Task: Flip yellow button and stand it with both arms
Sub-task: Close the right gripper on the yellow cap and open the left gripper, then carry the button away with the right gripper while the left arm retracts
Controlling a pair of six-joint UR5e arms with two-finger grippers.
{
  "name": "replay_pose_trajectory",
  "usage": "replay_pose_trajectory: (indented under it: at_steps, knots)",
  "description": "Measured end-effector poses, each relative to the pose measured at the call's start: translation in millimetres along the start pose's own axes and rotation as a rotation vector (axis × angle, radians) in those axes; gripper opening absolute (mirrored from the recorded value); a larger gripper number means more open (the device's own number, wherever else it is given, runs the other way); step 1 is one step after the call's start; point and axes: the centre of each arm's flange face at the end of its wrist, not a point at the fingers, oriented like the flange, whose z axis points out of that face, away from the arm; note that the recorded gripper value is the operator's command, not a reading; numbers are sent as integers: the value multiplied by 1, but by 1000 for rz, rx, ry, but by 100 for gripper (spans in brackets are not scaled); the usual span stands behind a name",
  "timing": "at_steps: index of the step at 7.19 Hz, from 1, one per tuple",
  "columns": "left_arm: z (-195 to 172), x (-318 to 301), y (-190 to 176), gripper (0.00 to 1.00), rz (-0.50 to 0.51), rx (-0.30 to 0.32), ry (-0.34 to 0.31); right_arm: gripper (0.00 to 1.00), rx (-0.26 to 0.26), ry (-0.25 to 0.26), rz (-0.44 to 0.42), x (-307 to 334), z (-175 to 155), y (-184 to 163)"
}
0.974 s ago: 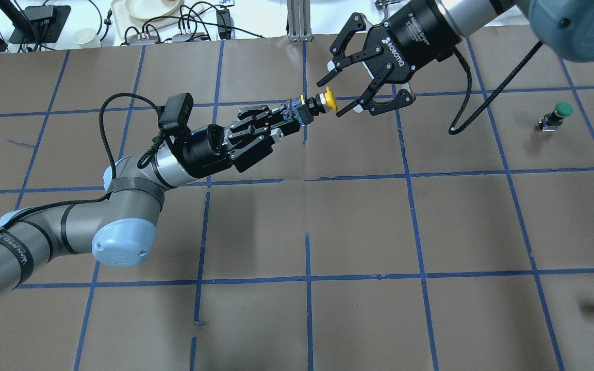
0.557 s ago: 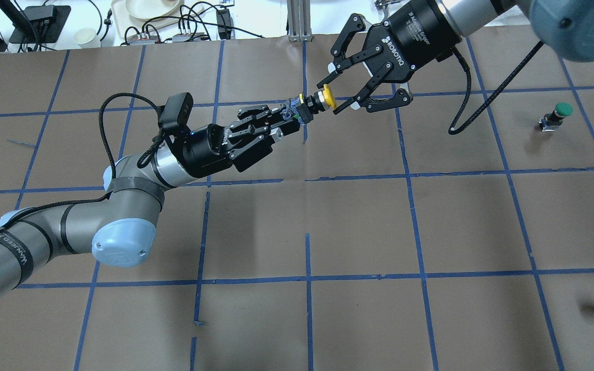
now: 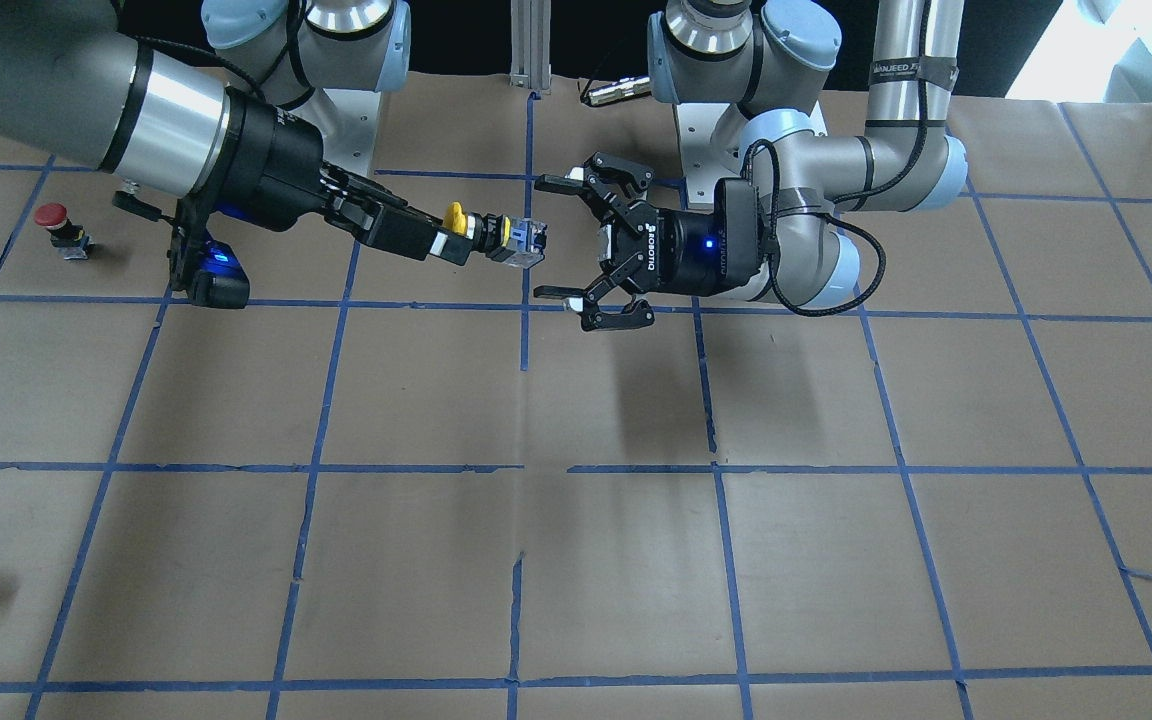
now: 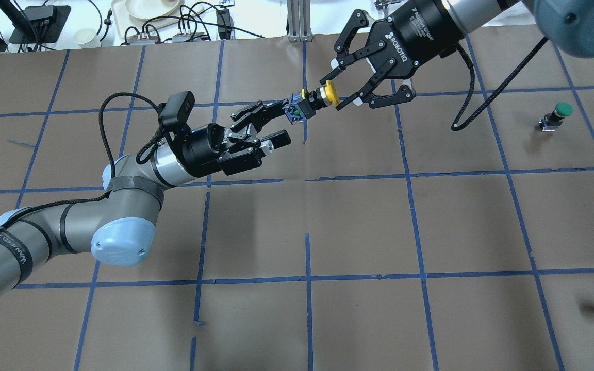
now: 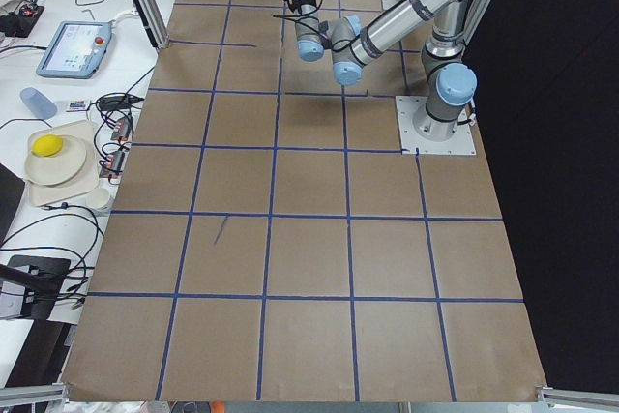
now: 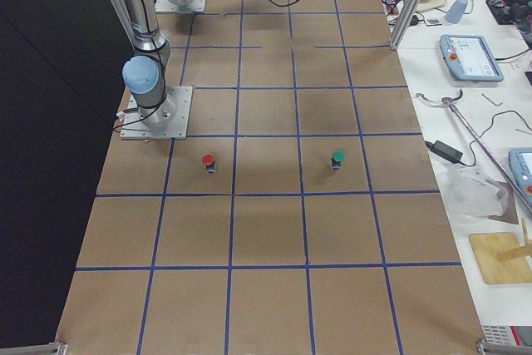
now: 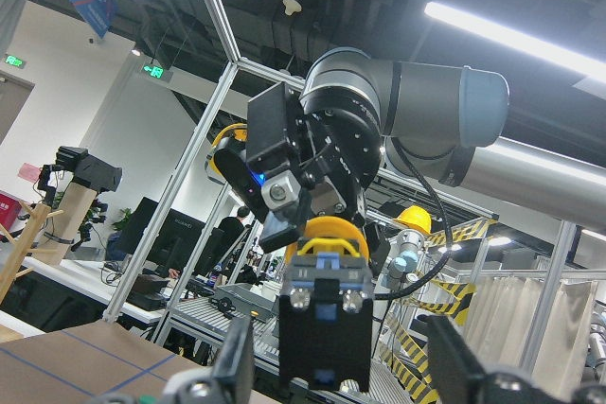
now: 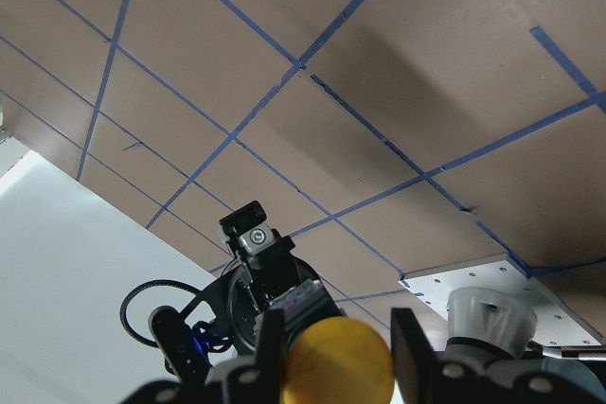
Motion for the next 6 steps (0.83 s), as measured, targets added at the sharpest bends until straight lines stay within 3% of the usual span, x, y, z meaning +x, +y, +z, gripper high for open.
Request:
replay_pose_trajectory:
  at_steps: [1, 3, 4, 6]
  knots:
    - [3, 2, -6, 100, -14, -40, 4, 15, 41, 10, -10, 1, -15, -6]
    - [15, 1, -30, 100, -44, -271, -43, 14, 161, 106, -127, 15, -44, -28]
    - [22, 2, -45, 100, -84, -368, -121, 14, 215, 199, -250, 29, -57, -42]
    - [45, 21, -63, 100, -206, -485, -319, 14, 259, 356, -480, 59, -88, -73]
